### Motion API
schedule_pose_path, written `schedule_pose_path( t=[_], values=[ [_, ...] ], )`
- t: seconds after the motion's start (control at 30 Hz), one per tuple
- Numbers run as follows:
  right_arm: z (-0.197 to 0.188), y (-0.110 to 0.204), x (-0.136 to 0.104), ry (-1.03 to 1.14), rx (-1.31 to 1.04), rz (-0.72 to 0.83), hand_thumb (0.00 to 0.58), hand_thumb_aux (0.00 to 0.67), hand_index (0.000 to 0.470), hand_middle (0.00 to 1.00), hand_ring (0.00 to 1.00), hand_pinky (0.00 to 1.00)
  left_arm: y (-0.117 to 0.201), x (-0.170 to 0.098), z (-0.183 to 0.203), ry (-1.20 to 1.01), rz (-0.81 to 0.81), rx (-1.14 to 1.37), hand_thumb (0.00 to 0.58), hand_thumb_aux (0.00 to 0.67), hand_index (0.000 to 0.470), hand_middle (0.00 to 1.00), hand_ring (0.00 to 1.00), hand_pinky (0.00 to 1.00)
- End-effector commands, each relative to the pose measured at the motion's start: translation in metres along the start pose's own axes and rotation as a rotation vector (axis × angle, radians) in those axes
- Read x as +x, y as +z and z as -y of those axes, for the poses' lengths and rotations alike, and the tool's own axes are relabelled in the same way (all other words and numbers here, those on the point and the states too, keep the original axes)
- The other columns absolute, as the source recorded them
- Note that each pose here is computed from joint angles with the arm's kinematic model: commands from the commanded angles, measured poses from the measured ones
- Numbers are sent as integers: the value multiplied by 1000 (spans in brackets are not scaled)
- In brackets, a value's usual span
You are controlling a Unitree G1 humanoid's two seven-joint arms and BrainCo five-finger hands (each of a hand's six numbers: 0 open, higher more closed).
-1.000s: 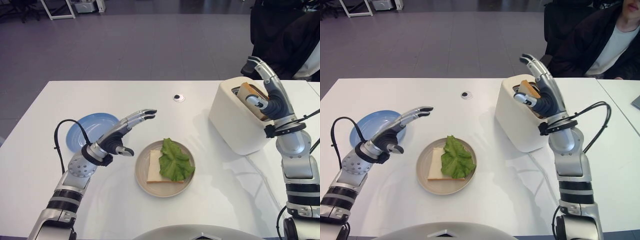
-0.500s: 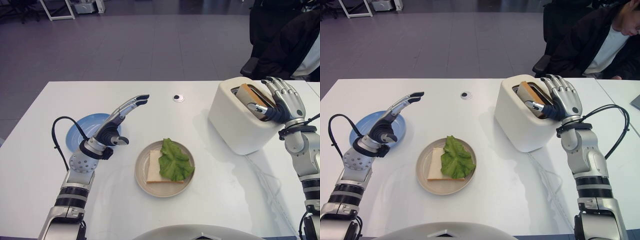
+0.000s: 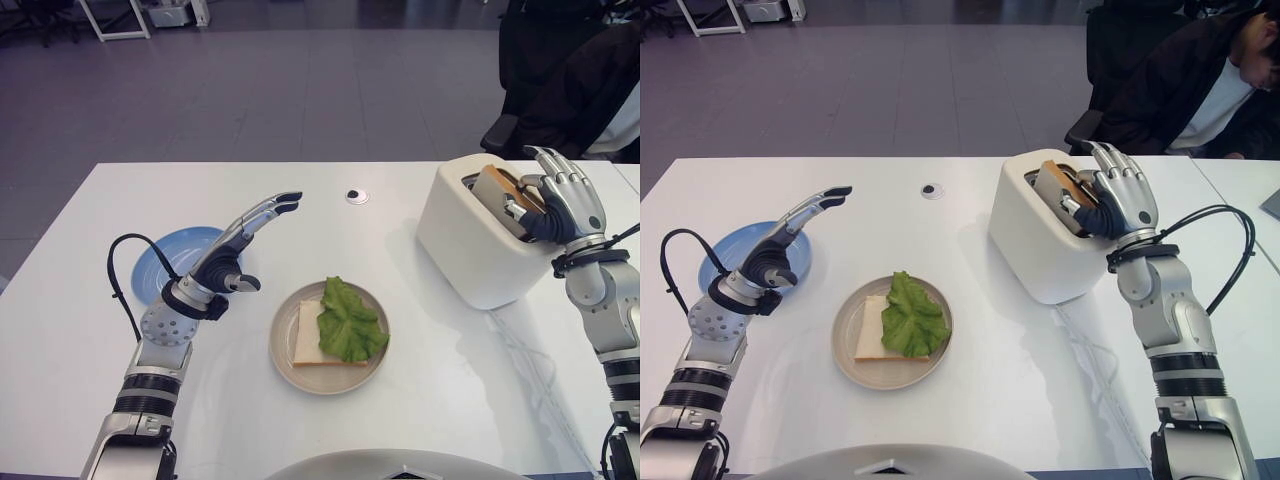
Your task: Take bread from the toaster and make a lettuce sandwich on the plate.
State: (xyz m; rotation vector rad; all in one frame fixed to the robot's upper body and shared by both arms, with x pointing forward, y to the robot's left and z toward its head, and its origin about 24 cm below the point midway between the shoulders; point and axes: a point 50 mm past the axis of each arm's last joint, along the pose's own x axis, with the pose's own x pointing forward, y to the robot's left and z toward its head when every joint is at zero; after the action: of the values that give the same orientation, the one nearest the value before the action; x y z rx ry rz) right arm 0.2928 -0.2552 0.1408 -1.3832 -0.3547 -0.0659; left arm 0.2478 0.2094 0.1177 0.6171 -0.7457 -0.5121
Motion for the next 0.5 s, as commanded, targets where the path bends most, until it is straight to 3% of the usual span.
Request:
schedule_pose_path(
  t=[0.03, 0.5],
  values=[
    [1, -3, -2, -3, 16, -17, 580, 670, 470, 0, 0, 0, -1, -1, 0, -12, -11, 11, 0, 0, 0, 0, 0, 0],
    [38, 0, 1, -217, 72, -18, 580, 670, 470, 0, 0, 0, -3, 3, 0, -10, -8, 7, 0, 0, 0, 0, 0, 0]
  ],
)
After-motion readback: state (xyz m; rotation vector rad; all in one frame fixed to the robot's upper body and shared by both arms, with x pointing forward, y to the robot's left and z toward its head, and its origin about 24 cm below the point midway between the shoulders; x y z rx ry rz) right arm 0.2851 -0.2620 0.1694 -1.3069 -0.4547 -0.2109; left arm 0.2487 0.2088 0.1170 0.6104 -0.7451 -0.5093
